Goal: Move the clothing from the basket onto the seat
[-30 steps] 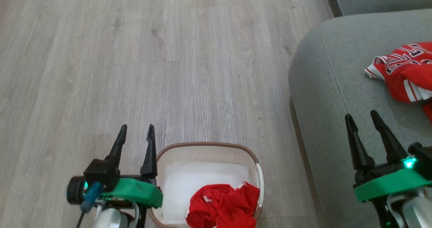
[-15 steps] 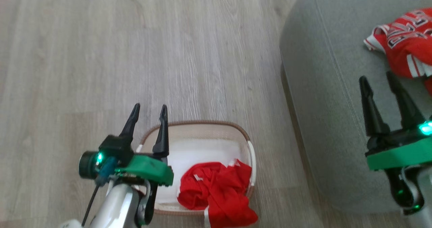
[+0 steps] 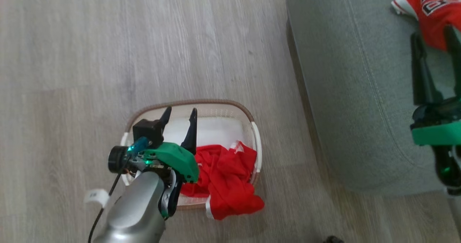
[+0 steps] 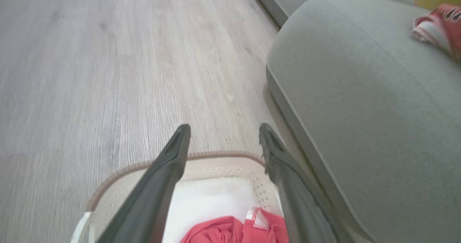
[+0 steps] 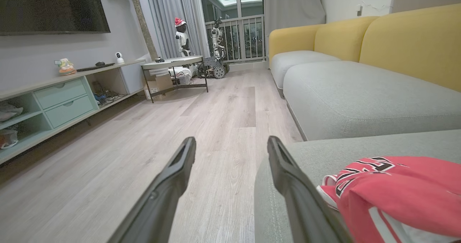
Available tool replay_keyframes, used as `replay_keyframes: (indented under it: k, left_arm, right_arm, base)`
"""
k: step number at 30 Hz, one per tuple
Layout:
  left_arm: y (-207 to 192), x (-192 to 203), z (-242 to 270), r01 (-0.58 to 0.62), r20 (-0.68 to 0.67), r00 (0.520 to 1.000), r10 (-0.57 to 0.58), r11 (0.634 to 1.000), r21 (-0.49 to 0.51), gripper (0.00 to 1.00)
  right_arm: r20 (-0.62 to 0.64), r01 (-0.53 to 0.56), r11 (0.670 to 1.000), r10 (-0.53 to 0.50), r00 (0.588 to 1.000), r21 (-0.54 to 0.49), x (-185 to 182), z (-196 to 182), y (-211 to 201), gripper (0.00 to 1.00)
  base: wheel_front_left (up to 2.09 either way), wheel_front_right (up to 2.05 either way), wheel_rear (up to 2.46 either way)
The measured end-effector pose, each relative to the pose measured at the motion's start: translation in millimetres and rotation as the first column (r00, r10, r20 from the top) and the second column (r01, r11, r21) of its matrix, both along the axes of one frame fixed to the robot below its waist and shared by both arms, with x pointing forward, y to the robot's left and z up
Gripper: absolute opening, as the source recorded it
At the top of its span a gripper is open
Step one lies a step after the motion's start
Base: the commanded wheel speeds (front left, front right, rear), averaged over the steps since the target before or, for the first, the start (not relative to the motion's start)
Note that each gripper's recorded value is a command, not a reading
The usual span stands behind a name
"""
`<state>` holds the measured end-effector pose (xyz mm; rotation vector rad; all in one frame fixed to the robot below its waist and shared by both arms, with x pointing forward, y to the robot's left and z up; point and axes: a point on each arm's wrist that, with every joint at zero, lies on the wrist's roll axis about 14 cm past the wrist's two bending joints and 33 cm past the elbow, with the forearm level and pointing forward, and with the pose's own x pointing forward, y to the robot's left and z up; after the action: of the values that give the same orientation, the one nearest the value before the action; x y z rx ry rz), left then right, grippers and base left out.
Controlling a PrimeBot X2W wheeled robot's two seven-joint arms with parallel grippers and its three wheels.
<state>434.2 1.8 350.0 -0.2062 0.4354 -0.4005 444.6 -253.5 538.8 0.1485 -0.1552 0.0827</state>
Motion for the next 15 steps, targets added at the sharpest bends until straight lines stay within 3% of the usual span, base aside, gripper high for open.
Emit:
replay_keyframes:
  k: [6, 15]
  left_arm:
    - [-11, -13, -46, 0.054, -0.159, 0.986, -0.051, 0.999, 0.010, 1.00]
    - [-28, -24, -109, 0.138, -0.371, 0.920, -0.128, 0.990, -0.001, 1.00]
  right_arm:
    - [0.002, 0.014, 1.000, -0.014, 1.000, -0.020, 12, -1, -9, 1.00]
    - [0.017, 0.029, 0.997, -0.028, 0.999, -0.065, 40, -3, -24, 1.00]
  base:
    - [0.00, 0.00, 0.00]
    - [0.00, 0.00, 0.00]
